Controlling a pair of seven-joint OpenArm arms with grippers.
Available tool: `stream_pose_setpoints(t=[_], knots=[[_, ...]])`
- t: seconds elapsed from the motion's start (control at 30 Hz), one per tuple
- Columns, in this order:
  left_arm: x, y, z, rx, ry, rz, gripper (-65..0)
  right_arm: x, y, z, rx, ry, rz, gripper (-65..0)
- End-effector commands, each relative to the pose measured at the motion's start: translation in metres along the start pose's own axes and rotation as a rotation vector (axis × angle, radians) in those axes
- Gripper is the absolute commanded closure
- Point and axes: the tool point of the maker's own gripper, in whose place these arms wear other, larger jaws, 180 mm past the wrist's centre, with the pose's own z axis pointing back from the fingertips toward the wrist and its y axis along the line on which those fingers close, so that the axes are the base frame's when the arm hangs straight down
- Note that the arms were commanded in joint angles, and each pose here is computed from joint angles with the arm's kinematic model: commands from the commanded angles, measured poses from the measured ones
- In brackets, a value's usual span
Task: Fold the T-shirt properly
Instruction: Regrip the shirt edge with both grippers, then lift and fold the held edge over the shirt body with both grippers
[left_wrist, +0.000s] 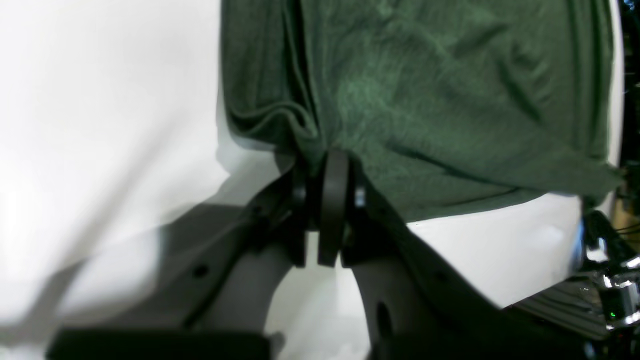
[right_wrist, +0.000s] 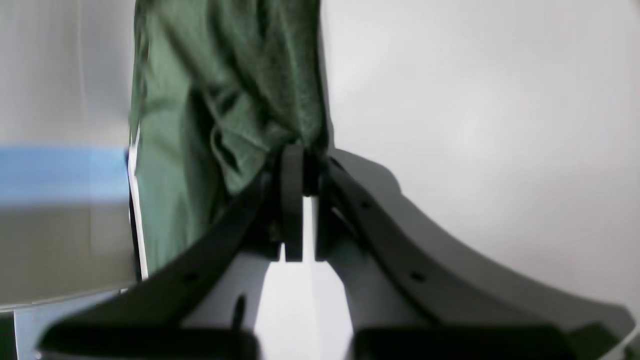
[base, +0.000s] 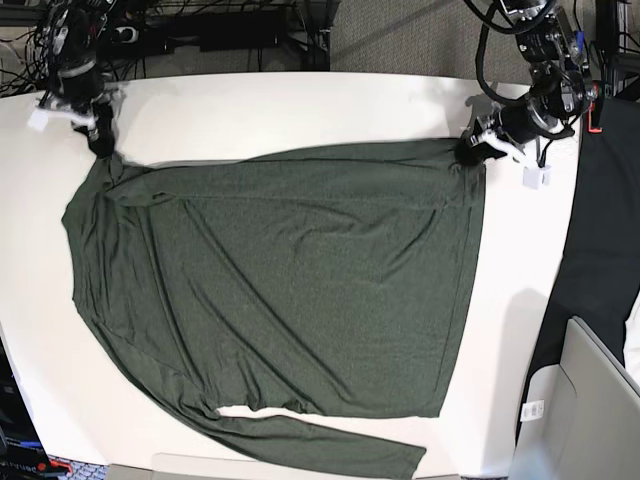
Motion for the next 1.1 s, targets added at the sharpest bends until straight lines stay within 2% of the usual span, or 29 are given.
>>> stream_pose_setpoints(t=[0.0,0.3,0.43,0.57,0.9,1.07], knots=[[-0.02,0.017,0.007,0.087,0.096,-0.025,-0.1,0.007,0.002,0.007,0.005,-0.012,0.035,-0.2],[-0.039,0.03,0.021,0.127,0.132,-0.031,-0.1,0.014,0.011,0.041,-0.001,-0.019,0.125,-0.2],[-0.037,0.048,0.039,0.179,0.093,0.0,-0.1,0.028,0.011,0.059,-0.022,-0.054,0.163,-0.2],[-0.035,0.053,0.053,0.208,0.068,-0.009,-0.1,0.037,0.006,0.073,-0.025,-0.081,0.12,-0.2],[-0.04,0.045,0.069,0.226,0.071,-0.068,-0.1,0.033,-0.004,0.093,-0.037,-0.071,0.059,-0.2],[-0.045,0.047,0.078,0.244,0.074,-0.077,-0.1,0.048,0.002,0.109,-0.045,-0.103,0.109,-0.2]])
